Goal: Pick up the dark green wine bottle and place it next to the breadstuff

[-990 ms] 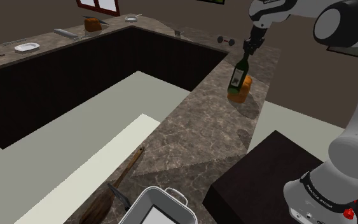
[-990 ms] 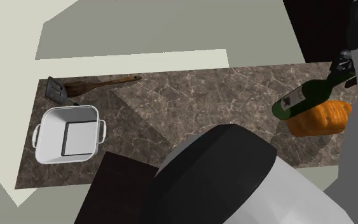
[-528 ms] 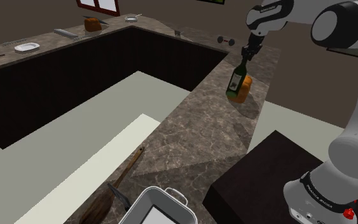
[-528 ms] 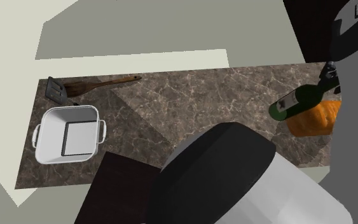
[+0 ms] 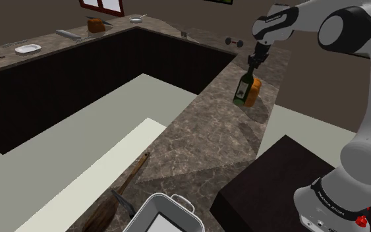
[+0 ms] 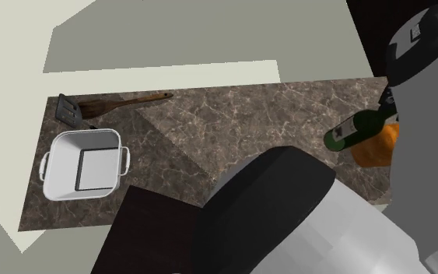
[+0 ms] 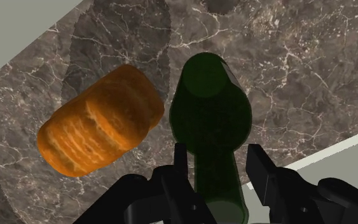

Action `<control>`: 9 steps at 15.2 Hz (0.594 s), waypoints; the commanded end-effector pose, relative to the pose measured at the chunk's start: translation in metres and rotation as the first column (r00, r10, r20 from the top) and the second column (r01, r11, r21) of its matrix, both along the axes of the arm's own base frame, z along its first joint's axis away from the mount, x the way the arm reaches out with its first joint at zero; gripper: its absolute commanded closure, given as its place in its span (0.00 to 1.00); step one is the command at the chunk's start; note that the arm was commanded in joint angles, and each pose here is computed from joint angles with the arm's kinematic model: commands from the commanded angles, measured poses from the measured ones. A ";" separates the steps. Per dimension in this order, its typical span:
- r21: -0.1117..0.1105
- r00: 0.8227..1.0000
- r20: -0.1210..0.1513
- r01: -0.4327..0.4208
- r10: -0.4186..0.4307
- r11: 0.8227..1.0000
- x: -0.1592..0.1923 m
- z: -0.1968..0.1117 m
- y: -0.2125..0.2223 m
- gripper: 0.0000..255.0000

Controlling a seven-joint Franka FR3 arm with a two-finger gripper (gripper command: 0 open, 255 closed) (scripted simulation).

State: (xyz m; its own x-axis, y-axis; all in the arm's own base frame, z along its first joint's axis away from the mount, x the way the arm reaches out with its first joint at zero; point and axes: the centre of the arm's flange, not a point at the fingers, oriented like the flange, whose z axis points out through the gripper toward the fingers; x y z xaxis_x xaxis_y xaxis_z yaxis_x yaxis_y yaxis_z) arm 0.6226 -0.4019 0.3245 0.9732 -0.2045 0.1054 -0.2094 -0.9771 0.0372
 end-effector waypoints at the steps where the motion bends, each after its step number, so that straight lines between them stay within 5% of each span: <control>1: 0.000 1.000 0.001 0.000 0.000 1.000 0.000 -0.011 0.002 1.00; 9: 0.000 1.000 0.001 0.000 0.000 1.000 0.000 -0.054 0.002 1.00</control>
